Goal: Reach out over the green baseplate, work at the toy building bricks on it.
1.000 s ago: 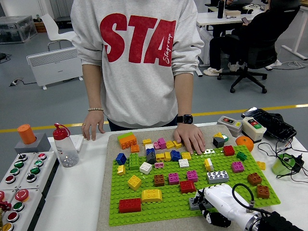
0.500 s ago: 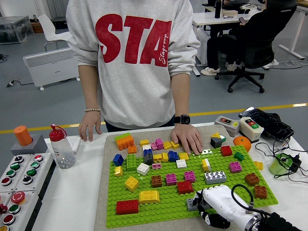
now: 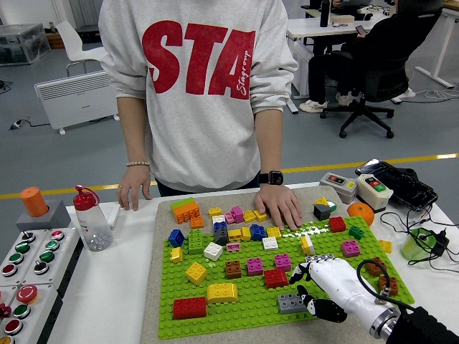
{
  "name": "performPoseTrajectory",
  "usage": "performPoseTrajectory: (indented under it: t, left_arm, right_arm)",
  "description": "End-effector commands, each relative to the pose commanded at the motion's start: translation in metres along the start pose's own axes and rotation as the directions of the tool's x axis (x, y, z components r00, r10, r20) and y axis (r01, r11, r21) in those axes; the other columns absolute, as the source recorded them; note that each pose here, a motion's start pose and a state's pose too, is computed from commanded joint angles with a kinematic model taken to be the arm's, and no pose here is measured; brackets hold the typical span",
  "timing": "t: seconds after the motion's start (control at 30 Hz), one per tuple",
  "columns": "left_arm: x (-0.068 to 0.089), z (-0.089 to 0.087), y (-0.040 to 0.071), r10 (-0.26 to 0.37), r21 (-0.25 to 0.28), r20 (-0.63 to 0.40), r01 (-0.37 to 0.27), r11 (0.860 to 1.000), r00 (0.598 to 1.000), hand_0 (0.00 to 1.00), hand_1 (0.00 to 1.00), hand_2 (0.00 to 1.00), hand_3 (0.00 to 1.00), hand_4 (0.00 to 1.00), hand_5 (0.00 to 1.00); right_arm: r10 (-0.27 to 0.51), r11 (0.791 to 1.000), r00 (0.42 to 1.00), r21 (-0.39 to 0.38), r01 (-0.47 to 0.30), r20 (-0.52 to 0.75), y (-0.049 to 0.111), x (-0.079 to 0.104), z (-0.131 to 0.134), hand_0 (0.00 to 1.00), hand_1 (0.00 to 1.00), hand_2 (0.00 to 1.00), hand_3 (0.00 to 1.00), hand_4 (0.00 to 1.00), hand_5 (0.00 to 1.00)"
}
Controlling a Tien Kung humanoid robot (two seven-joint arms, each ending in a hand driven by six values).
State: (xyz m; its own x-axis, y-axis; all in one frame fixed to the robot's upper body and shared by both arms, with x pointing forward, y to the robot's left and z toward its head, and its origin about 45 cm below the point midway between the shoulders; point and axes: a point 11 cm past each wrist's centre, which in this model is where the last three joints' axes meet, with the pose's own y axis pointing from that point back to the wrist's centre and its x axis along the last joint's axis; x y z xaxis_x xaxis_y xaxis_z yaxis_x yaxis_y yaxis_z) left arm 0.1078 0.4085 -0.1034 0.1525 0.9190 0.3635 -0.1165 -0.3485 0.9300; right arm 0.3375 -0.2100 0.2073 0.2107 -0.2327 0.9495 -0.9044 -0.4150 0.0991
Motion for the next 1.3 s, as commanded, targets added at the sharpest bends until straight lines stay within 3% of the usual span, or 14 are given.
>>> performPoseTrajectory:
  t: [0.03,0.2,0.23,0.4,0.43,0.53,0.6,0.63,1.23,1.3]
  left_arm:
    - [0.000,0.000,0.000,0.000,0.000,0.000,0.000,1.000,1.000,0.654,0.689,0.675,0.577,0.287,0.998]
    - [0.000,0.001,0.000,-0.001,-0.002,-0.001,0.001,1.000,1.000,0.654,0.689,0.675,0.577,0.287,0.998]
    - [0.000,0.001,0.000,0.000,-0.003,-0.002,0.000,1.000,1.000,0.656,0.688,0.675,0.577,0.287,0.998]
    - [0.001,0.003,0.000,0.000,-0.007,-0.005,0.000,1.000,1.000,0.656,0.688,0.675,0.577,0.287,0.998]
    - [0.001,0.003,0.000,0.000,-0.008,-0.005,0.000,1.000,1.000,0.653,0.688,0.675,0.577,0.287,0.998]
    - [0.001,0.004,0.000,0.000,-0.009,-0.007,0.000,1.000,1.000,0.653,0.688,0.675,0.577,0.287,0.998]
    - [0.002,0.005,0.000,0.000,-0.010,-0.006,0.000,1.000,1.000,0.653,0.688,0.675,0.577,0.287,0.998]
    - [0.002,0.005,0.000,0.000,-0.011,-0.006,0.000,1.000,1.000,0.654,0.687,0.674,0.577,0.287,0.998]
    - [0.002,0.008,0.001,-0.002,-0.015,-0.007,0.002,1.000,1.000,0.653,0.687,0.673,0.577,0.289,0.998]
    - [0.002,0.009,0.001,-0.002,-0.016,-0.007,0.002,1.000,1.000,0.653,0.687,0.674,0.576,0.289,0.998]
  right_arm:
    - [0.006,1.000,1.000,-0.008,-0.006,-0.002,0.000,0.001,0.002,0.612,0.656,0.661,0.642,0.389,0.153]
    - [0.051,0.995,0.998,-0.083,-0.055,-0.038,-0.001,0.014,0.022,0.612,0.656,0.661,0.642,0.389,0.153]
    - [0.064,0.992,0.997,-0.107,-0.069,-0.049,-0.001,0.018,0.029,0.766,0.747,0.767,0.787,0.472,0.156]
    - [0.098,0.977,0.992,-0.182,-0.112,-0.084,0.000,0.031,0.050,0.766,0.747,0.767,0.787,0.472,0.156]
    - [0.103,0.974,0.991,-0.193,-0.119,-0.089,0.000,0.033,0.053,0.779,0.756,0.779,0.804,0.527,0.167]
    - [0.107,0.969,0.989,-0.212,-0.127,-0.102,-0.001,0.036,0.060,0.779,0.756,0.779,0.804,0.527,0.167]
    - [0.102,0.967,0.988,-0.222,-0.125,-0.112,-0.003,0.035,0.063,0.779,0.756,0.779,0.804,0.527,0.167]
    - [0.099,0.967,0.989,-0.224,-0.123,-0.114,-0.004,0.035,0.064,0.779,0.765,0.793,0.827,0.620,0.189]
    - [0.009,0.972,0.990,-0.233,-0.043,-0.143,-0.030,0.020,0.067,0.778,0.776,0.806,0.838,0.655,0.203]
    - [0.001,0.972,0.989,-0.231,-0.035,-0.147,-0.033,0.020,0.066,0.769,0.768,0.791,0.785,0.644,0.212]
